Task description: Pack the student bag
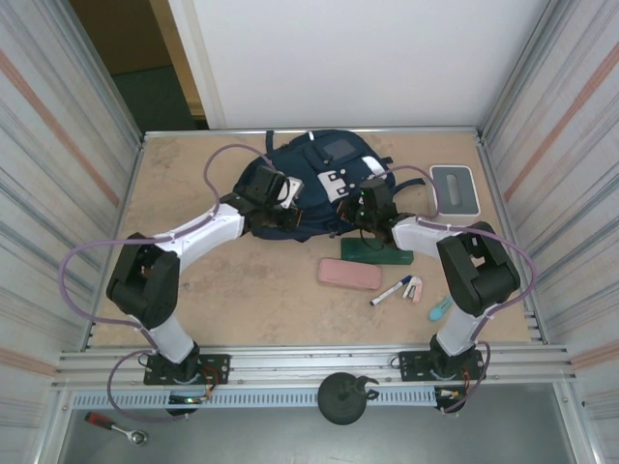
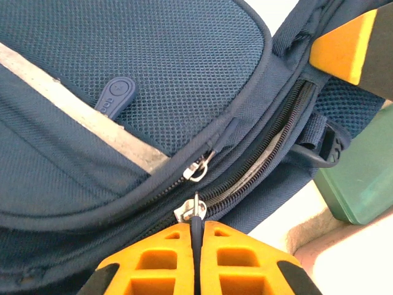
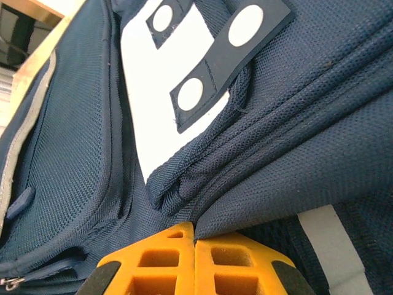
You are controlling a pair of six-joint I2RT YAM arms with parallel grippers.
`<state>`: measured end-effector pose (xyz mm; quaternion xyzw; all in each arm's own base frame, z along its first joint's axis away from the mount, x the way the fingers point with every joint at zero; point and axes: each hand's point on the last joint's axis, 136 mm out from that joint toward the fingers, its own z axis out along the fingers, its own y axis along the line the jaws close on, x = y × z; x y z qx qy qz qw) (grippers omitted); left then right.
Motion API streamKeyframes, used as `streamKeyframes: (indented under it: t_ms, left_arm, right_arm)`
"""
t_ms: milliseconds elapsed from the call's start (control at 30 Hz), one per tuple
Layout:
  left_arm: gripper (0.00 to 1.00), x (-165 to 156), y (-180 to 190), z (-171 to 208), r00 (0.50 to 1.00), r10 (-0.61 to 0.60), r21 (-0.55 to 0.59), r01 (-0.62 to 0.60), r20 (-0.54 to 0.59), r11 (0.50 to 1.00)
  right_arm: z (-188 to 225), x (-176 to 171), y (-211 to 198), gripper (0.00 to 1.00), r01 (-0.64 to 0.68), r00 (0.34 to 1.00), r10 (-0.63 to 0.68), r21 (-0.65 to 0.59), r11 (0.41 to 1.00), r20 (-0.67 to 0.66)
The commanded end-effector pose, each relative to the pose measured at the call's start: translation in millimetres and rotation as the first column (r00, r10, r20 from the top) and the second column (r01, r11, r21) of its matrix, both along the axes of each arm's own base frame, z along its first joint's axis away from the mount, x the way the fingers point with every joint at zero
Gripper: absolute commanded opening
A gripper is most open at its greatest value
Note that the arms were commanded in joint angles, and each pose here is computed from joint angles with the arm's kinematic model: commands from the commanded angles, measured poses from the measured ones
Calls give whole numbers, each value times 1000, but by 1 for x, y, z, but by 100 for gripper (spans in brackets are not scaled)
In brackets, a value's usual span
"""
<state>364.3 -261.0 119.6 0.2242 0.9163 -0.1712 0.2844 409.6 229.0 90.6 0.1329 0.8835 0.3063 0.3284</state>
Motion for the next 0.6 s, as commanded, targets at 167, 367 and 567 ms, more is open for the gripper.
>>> streamKeyframes:
  t_ms: [167, 367, 567]
  left_arm:
    - [8, 29, -18, 6, 1000, 16, -59, -15, 26, 998]
    - [10, 33, -20, -5, 1000, 16, -44, -16, 7, 999]
    - [11, 34, -19, -13, 1000, 19, -24, -19, -8, 1000]
  right_arm:
    - [6, -4, 22, 0, -70, 997, 69, 39, 997, 30]
    - [4, -6, 20, 0, -67, 997, 66, 39, 997, 28]
    - [4, -6, 18, 0, -64, 998, 63, 42, 997, 27]
